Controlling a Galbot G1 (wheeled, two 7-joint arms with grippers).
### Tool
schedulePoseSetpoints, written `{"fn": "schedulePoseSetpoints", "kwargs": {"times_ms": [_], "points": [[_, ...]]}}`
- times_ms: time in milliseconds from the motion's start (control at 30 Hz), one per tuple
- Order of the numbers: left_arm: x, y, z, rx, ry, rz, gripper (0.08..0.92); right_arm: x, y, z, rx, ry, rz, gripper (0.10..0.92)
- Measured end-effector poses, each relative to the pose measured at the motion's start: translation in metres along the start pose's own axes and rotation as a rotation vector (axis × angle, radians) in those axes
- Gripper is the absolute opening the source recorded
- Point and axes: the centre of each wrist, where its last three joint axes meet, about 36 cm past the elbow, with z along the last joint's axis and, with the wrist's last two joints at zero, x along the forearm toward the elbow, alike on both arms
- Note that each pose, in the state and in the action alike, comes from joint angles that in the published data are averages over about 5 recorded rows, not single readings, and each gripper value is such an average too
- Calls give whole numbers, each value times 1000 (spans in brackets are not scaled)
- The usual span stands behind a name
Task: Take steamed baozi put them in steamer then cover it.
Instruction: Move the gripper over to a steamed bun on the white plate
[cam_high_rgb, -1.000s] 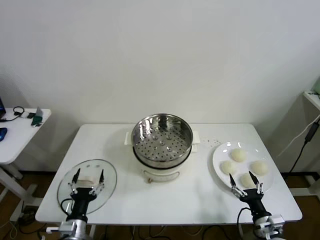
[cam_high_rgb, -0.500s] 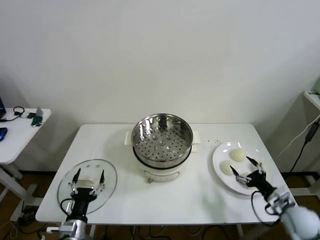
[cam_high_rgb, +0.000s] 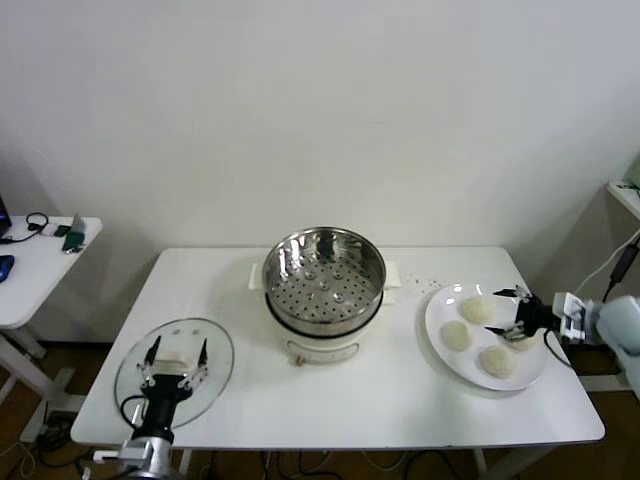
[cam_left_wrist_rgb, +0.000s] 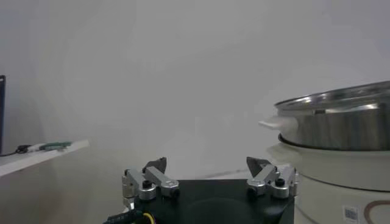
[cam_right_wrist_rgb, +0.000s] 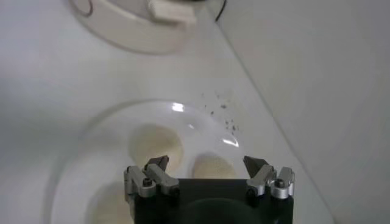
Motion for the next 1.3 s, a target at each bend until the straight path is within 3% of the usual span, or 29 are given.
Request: {"fn": "schedulePoseSetpoints", "kwargs": {"times_ms": [233,533,1300], "points": [[-3,5,1,-4,5,-6,823,-24,-45,-22,79,125,-108,823],[-3,11,3,-11,15,-10,823,-67,-72,-48,140,240,-207,823],[-4,14,10,-15,38,-10,823,-120,-85,-81,200,331,-286,823]]}}
